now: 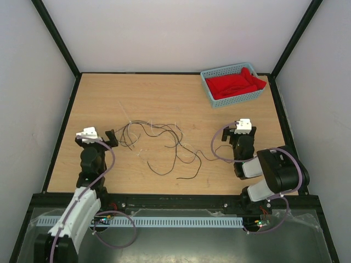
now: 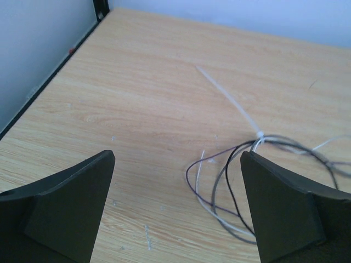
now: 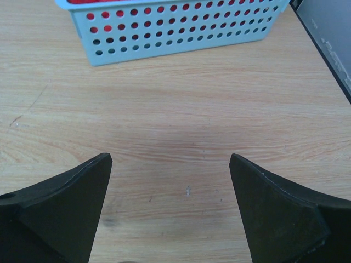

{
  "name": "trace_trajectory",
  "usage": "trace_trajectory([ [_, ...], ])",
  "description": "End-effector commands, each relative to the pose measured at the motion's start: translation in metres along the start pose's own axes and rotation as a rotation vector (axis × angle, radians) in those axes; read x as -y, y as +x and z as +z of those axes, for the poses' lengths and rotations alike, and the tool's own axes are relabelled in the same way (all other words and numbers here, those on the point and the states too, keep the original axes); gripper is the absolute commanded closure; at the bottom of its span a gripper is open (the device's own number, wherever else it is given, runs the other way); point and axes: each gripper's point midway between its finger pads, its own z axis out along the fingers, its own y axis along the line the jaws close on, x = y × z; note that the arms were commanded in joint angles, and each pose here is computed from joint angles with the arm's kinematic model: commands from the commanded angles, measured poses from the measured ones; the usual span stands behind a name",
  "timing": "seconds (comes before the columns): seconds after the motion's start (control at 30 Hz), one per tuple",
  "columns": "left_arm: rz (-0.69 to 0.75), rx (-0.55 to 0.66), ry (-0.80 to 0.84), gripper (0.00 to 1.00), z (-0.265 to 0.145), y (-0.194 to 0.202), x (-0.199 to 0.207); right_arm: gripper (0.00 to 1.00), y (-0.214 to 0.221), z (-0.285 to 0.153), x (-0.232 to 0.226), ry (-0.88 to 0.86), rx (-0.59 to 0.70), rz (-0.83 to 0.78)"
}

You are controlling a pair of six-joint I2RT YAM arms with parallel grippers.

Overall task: Zip-tie the wires
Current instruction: Reset both arms

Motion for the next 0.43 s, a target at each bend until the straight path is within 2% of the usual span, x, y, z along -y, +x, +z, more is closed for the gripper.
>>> trace_trajectory([
  [0.0, -0.073, 0.019, -0.142, 0.01, -0.0117, -0.0012, -0.0203, 0.01, -0.0187, 0.0091, -0.0024, 0.008, 0.056, 0.026],
  [0.4, -0.098, -0.011, -0.212, 0.01, -0.0108, 0.0001, -0.0291, 0.01, -0.0184, 0.0079, -0.0019, 0.009, 0.056, 0.028],
])
